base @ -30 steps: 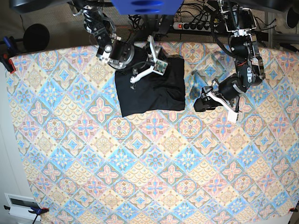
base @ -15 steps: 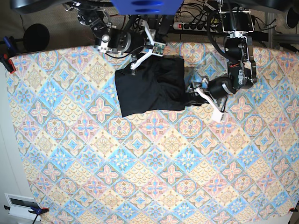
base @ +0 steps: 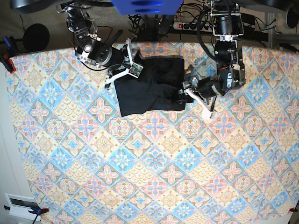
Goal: Layout the t-shirt on the table in an organized manner, then fold the t-shirt properly
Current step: 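Grasp the bundle's edges with both grippers, then lift the bundle edge with both grippers and fold it over, then fold the bundle again with both grippers into a compact square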
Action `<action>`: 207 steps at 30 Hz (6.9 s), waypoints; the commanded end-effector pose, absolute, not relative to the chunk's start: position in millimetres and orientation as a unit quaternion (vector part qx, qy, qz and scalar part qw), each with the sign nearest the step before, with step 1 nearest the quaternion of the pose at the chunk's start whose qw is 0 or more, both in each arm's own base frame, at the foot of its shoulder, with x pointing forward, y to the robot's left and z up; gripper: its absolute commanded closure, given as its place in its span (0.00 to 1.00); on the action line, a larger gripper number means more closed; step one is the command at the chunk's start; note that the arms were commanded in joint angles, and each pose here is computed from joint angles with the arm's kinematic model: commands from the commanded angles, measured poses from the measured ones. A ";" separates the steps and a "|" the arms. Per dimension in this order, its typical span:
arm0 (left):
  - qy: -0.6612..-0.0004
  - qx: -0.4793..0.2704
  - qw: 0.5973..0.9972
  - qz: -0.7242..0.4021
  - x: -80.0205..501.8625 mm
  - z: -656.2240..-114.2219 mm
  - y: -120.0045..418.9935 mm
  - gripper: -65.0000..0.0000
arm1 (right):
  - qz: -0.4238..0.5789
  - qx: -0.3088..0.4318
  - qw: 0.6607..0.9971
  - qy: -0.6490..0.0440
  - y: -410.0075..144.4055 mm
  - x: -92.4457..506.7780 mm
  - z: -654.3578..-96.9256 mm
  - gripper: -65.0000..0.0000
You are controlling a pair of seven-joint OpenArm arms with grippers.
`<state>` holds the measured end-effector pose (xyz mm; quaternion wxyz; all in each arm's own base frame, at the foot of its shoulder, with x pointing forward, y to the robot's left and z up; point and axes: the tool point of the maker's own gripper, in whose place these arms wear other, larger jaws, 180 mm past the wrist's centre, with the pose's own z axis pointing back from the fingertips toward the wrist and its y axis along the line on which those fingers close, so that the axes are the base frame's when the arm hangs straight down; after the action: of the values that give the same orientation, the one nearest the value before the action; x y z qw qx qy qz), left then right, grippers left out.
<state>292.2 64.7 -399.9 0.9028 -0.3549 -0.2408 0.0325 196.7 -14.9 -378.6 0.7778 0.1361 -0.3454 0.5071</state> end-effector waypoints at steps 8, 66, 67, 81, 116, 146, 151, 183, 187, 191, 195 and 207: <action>-0.301 -0.360 0.883 0.006 340.3 -368.1 51.5 0.88 | 0.491 0.129 0.776 -0.374 -21.6 210.0 -363.5 0.66; -0.247 -0.433 0.867 -0.022 225.4 -336.5 27.5 1.00 | 0.468 0.099 0.788 -0.387 -45.7 227.6 -357.1 0.66; -0.249 -0.447 0.859 -0.005 225.5 -331.9 32.6 1.00 | 0.466 0.097 0.790 -0.388 -48.1 228.9 -356.8 0.66; -0.173 -0.469 0.861 0.092 194.5 -366.8 72.8 1.00 | 0.436 0.123 0.809 -0.374 -56.3 206.6 -363.6 0.66; -0.141 -0.411 0.899 0.059 191.1 -389.7 88.3 1.00 | 0.347 0.268 0.794 -0.420 -34.5 268.0 -331.9 0.97; -0.239 -0.390 0.888 0.042 216.5 -339.8 112.1 1.00 | 0.386 0.180 0.826 -0.369 -67.9 212.2 -360.6 0.97; -0.236 -0.389 0.889 0.042 211.1 -340.0 111.3 1.00 | 0.374 0.184 0.817 -0.398 -59.8 228.8 -347.8 0.97; -0.205 -0.425 0.880 0.047 186.3 -336.8 106.7 0.60 | 0.408 0.143 0.825 -0.364 -64.8 263.1 -354.5 0.97; -0.189 -0.418 0.889 -0.002 175.9 -342.4 75.0 0.83 | 0.404 0.132 0.817 -0.389 -68.6 285.9 -339.6 0.97; -0.192 -0.399 0.897 -0.012 174.0 -354.4 60.7 1.00 | 0.400 0.130 0.799 -0.428 -66.6 320.0 -320.2 0.97; -0.182 -0.370 0.910 -0.052 164.5 -370.7 44.4 0.99 | 0.391 0.129 0.806 -0.425 -72.8 340.9 -324.2 0.97; -0.175 -0.272 0.944 -0.065 171.8 -442.2 58.7 1.00 | 0.373 0.180 0.838 -0.355 -53.1 359.7 -379.4 0.97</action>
<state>172.6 47.8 -436.4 0.9349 -0.3004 -0.1790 -0.0615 349.2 -54.1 -393.5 0.8467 0.1807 -0.3340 0.3727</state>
